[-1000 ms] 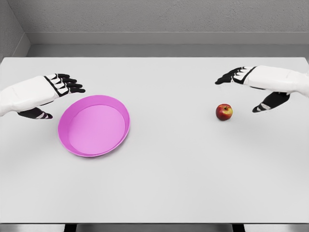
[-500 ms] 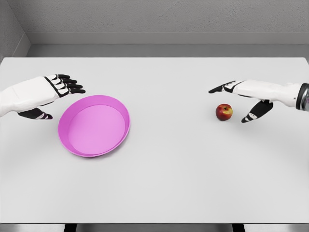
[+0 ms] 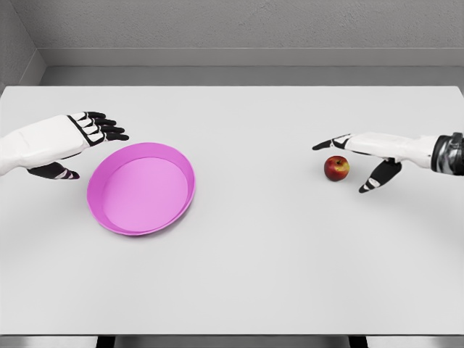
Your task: Put the apple on the plate with both arms
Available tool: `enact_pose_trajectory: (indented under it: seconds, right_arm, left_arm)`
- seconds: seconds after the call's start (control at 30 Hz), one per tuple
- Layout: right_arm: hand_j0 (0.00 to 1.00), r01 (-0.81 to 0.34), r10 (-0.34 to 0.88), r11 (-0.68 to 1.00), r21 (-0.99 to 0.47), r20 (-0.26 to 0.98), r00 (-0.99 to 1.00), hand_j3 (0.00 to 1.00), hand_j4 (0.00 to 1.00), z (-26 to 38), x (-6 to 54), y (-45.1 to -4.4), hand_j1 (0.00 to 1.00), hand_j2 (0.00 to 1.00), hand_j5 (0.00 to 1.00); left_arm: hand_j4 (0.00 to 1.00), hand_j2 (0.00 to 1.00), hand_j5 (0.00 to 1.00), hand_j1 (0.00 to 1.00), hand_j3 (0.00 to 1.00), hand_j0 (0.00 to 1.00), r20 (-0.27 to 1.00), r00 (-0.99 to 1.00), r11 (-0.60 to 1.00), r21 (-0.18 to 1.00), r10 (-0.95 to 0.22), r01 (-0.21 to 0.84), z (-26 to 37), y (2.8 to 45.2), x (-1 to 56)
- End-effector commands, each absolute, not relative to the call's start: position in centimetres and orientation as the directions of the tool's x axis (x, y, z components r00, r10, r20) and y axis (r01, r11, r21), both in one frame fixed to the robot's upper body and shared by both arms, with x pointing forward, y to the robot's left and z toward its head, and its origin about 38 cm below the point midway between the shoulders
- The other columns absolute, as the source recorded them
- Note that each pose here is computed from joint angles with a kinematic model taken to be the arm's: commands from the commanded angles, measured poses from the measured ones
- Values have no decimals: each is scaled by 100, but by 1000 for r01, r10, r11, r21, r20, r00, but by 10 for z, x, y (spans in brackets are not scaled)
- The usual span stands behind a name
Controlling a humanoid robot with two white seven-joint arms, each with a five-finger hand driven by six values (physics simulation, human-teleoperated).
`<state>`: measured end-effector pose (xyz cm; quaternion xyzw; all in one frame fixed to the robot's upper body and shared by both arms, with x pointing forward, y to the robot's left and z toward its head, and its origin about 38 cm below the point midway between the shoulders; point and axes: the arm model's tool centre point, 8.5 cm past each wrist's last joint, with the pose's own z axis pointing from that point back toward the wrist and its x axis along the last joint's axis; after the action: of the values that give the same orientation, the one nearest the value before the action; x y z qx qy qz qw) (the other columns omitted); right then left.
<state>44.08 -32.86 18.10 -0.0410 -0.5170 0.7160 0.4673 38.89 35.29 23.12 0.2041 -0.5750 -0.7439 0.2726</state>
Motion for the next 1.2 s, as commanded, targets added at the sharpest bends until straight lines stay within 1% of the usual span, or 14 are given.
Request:
enact_pose_trajectory:
  seconds: [0.0, 0.4, 0.43, 0.53, 1.1, 1.13, 1.17]
  right_arm:
    - [100, -637, 718, -25, -771, 429, -548, 100, 100, 172, 444, -327, 100, 100, 100]
    - [100, -652, 738, -2, -759, 438, -513, 100, 100, 164, 456, -330, 100, 100, 100]
    - [100, -656, 734, 3, -755, 447, -512, 100, 100, 161, 459, -324, 100, 100, 100]
    - [100, -661, 743, -13, -751, 435, -509, 100, 100, 155, 461, -323, 100, 100, 100]
    - [100, -662, 755, 1, -750, 435, -491, 100, 100, 155, 468, -327, 100, 100, 100]
    - [99, -662, 754, 3, -750, 436, -491, 99, 99, 155, 468, -327, 99, 99, 99]
    - [93, -662, 754, 3, -750, 436, -491, 93, 93, 155, 468, -327, 93, 93, 93]
  left_arm:
    - [100, 100, 100, 100, 100, 100, 13, -767, -186, 967, -642, 172, 232, 353, 389]
    - [100, 100, 100, 100, 100, 100, 13, -767, -187, 967, -642, 173, 232, 353, 389]
    - [100, 100, 100, 100, 100, 100, 12, -767, -186, 967, -642, 172, 232, 353, 389]
    - [100, 100, 100, 100, 100, 100, 13, -767, -186, 967, -642, 172, 232, 353, 389]
    - [100, 100, 100, 100, 100, 100, 12, -767, -187, 967, -641, 171, 232, 353, 389]
    - [100, 100, 100, 100, 100, 100, 11, -767, -186, 968, -642, 170, 233, 353, 389]
    - [100, 100, 100, 100, 100, 100, 11, -767, -186, 968, -642, 170, 233, 353, 389]
